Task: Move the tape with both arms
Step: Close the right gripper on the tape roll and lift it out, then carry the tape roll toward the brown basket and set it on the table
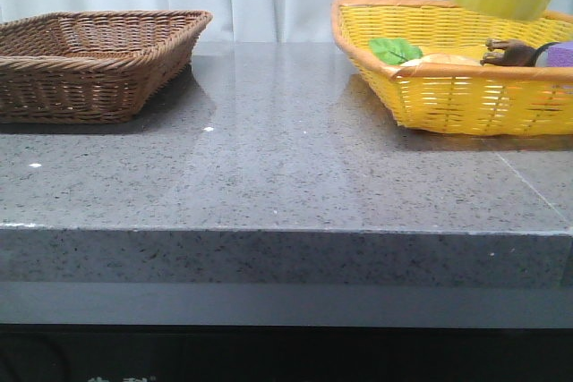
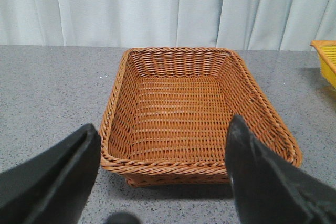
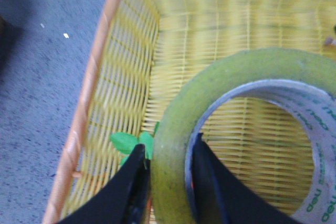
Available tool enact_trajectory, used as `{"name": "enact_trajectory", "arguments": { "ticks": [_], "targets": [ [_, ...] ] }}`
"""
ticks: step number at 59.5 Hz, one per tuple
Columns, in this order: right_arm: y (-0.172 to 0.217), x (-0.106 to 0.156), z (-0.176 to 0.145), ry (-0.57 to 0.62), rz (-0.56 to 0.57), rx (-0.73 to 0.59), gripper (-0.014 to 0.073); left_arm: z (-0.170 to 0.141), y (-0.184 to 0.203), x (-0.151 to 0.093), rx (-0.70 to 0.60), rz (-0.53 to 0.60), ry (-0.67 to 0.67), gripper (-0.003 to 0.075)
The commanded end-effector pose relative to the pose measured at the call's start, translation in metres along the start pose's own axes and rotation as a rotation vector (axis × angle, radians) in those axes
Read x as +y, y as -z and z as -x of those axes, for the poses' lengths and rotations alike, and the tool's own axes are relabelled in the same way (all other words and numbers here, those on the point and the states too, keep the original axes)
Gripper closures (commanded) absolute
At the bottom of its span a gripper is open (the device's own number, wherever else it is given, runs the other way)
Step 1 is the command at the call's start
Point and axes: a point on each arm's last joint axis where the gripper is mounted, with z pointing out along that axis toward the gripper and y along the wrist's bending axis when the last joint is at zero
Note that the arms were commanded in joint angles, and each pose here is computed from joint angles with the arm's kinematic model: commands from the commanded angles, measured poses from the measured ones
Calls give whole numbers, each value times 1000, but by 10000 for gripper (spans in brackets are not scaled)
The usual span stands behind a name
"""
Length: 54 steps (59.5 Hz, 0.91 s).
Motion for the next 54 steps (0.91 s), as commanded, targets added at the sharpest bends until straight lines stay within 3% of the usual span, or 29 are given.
{"name": "enact_trajectory", "arguments": {
  "ticks": [1, 8, 24, 37, 54],
  "targets": [
    [52, 11, 32, 25, 23, -225, 652, 18, 1, -2, -109, -14, 9, 230],
    [72, 28, 28, 69, 64, -220, 652, 18, 1, -2, -109, -14, 9, 230],
    [97, 108, -14, 291, 288, -238, 652, 18, 1, -2, -109, -14, 9, 230],
    [78, 175, -83, 488, 477, -86, 652, 18, 1, -2, -109, -14, 9, 230],
    [23, 202, -130, 562, 486, 101, 652, 18, 1, -2, -109, -14, 9, 230]
  ]
}}
